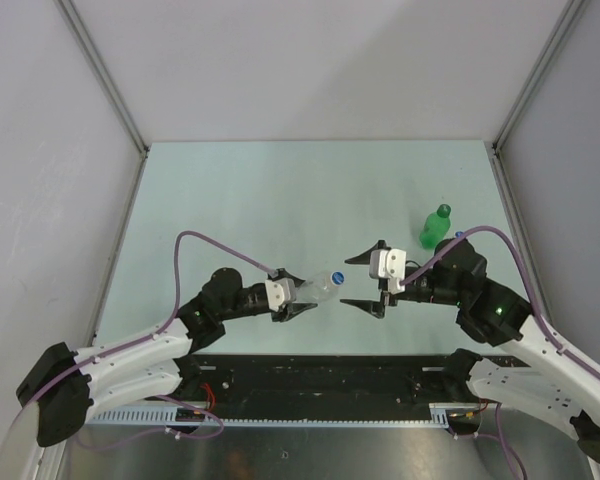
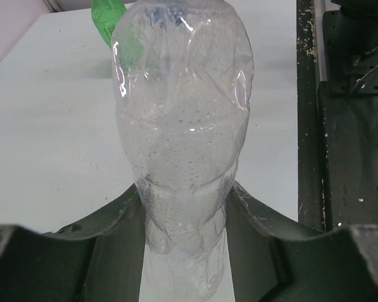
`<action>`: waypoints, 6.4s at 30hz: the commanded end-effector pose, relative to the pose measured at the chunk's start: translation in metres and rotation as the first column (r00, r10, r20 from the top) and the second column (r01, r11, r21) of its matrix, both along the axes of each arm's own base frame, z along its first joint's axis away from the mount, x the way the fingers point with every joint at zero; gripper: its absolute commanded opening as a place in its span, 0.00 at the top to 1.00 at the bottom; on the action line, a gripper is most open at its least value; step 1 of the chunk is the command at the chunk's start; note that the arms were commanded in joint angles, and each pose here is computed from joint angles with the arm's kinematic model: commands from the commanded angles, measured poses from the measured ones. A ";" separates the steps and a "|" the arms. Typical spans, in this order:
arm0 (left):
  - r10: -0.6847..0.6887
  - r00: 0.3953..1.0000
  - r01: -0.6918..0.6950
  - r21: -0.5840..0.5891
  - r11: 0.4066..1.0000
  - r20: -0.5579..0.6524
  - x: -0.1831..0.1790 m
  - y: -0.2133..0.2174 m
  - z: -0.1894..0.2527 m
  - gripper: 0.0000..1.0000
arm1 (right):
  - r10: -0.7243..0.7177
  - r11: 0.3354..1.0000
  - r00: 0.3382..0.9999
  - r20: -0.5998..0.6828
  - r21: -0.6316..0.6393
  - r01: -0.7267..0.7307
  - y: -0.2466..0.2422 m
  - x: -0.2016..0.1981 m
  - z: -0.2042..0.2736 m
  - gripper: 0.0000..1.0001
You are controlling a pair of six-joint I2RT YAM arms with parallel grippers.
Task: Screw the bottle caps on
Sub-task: Screw the bottle cap onto the plastic bottle.
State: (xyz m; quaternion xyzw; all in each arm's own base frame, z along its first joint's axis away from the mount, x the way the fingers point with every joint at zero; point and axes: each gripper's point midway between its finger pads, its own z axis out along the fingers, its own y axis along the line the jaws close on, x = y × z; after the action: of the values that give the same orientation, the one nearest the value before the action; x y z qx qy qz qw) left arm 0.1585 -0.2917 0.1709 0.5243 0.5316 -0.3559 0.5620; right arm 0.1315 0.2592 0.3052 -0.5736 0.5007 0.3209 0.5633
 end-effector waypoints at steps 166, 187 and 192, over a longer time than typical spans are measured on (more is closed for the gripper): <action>-0.137 0.988 0.149 -0.211 0.966 0.073 -0.009 0.000 0.050 1.00 | -0.045 0.997 0.998 0.039 0.057 0.043 -0.009 -0.027 0.012 0.03; -0.520 0.854 0.520 -0.032 0.853 0.000 -0.051 0.006 0.009 1.00 | 0.271 0.962 0.961 0.049 0.009 -0.272 0.029 -0.062 0.008 0.32; -0.529 0.849 0.529 -0.023 0.848 0.009 -0.053 0.007 0.008 1.00 | 0.292 0.957 0.956 0.017 -0.005 -0.291 0.033 -0.064 0.004 0.35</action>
State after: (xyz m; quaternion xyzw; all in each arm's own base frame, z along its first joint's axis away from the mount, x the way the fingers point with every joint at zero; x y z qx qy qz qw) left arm 0.1049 -0.2835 0.1653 0.6297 0.3948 -0.5069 0.4367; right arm 0.0757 0.2901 0.2783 -0.6533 0.4334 0.3716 0.4973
